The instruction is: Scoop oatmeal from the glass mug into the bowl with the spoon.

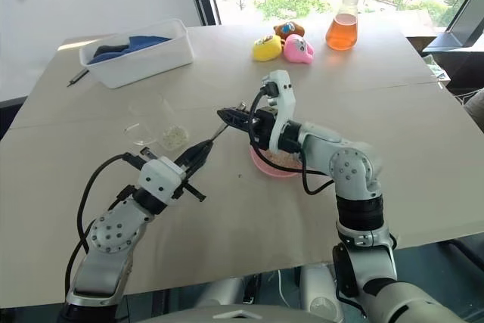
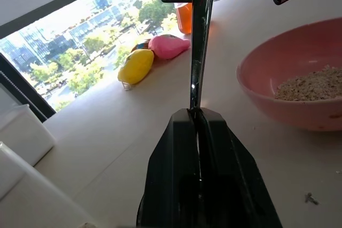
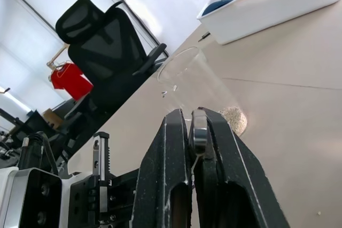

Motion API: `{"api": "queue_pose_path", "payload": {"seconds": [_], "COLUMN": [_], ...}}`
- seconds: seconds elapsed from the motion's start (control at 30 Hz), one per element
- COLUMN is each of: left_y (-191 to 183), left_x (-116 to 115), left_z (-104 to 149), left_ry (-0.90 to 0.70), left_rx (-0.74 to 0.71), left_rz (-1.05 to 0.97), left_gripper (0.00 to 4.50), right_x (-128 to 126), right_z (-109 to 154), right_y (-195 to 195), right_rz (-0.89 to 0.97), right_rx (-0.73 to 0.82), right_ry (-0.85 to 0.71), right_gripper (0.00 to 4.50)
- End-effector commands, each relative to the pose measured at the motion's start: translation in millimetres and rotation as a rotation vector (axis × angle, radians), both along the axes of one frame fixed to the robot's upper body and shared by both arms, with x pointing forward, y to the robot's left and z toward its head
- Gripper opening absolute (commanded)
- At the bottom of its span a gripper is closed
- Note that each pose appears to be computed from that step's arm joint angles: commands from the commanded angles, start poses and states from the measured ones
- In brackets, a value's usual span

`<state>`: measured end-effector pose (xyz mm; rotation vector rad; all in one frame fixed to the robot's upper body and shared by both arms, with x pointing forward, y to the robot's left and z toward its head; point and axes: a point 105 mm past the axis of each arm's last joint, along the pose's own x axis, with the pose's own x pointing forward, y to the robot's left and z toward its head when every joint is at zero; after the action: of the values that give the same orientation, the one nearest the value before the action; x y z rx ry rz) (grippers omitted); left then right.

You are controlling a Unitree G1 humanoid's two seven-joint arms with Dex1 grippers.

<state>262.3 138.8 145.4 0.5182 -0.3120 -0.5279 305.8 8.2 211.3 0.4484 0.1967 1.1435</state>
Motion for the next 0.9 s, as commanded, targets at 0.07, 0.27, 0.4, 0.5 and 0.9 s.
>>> {"api": "queue_pose_path", "payload": {"seconds": [0.07,0.27,0.4,0.5,0.9], "left_y": [-3.4,1.2,18.6,41.2,124.5], "left_x": [-7.5,-10.3,-19.7,-29.4,-35.4], "left_z": [9.6,7.2,18.4,28.8,-7.1], "left_ry": [-0.038,-0.038,-0.116,-0.214,-0.126], "left_rx": [-0.041,-0.021,-0.014,0.034,0.041], "left_rz": [-0.003,0.033,0.144,0.302,0.681], "left_gripper": [0.98,3.17,3.17,3.17,4.43], "right_x": [11.1,13.8,17.1,23.3,57.4], "right_z": [19.1,19.8,21.8,23.8,41.9], "right_y": [-8.0,-9.5,-14.1,-20.5,-56.4], "right_rz": [-0.066,-0.084,-0.109,-0.141,-0.285], "right_rx": [0.035,0.047,0.058,0.066,0.167], "right_ry": [-0.066,-0.059,-0.051,-0.046,0.083], "right_gripper": [0.00,0.00,0.00,0.00,0.00]}}
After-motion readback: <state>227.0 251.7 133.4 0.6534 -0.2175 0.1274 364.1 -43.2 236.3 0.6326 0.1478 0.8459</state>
